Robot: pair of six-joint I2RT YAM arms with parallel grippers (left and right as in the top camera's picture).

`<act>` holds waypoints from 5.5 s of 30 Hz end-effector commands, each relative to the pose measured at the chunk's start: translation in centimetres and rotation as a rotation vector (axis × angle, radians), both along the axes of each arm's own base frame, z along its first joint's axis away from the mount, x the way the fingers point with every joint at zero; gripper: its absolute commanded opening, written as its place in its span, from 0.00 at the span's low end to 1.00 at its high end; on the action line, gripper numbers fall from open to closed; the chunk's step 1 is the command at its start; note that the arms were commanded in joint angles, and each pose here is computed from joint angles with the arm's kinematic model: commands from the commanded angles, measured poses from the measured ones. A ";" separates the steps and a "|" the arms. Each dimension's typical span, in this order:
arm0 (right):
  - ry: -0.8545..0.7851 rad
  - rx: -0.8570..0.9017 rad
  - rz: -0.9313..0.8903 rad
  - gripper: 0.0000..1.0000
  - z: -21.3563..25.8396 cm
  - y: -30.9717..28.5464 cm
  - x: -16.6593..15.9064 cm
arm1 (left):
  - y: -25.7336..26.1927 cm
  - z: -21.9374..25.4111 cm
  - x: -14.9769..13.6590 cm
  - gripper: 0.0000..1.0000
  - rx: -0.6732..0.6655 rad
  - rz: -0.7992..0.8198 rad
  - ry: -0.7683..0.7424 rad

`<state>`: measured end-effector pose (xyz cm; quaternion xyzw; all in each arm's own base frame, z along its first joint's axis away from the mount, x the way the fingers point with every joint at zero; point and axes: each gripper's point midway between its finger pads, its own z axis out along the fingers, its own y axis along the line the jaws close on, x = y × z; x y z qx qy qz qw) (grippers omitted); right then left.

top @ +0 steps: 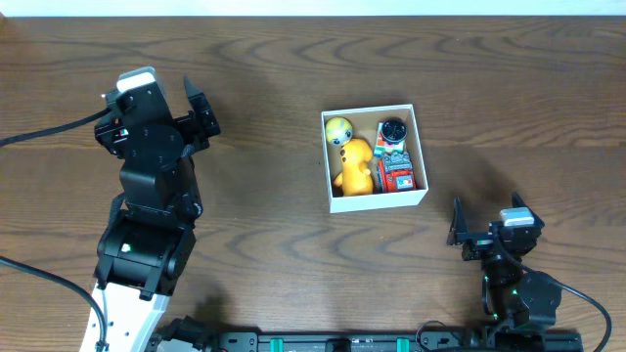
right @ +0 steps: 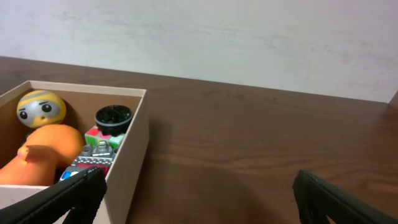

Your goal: Pack container

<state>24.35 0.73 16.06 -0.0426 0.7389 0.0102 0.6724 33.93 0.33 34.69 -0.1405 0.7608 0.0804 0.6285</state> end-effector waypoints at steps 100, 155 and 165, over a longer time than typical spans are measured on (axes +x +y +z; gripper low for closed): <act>-0.002 -0.012 -0.002 0.99 -0.2 -0.1 0.0 | 2.7 -21.9 -11.0 0.98 -0.067 -0.121 0.057; -0.002 -0.012 -0.002 0.99 -0.2 -0.1 0.0 | 2.7 -21.9 -10.9 0.98 0.005 -0.139 0.072; -0.002 -0.012 -0.002 0.99 -0.2 -0.1 0.0 | 2.7 -21.9 -10.9 0.98 0.005 -0.139 0.072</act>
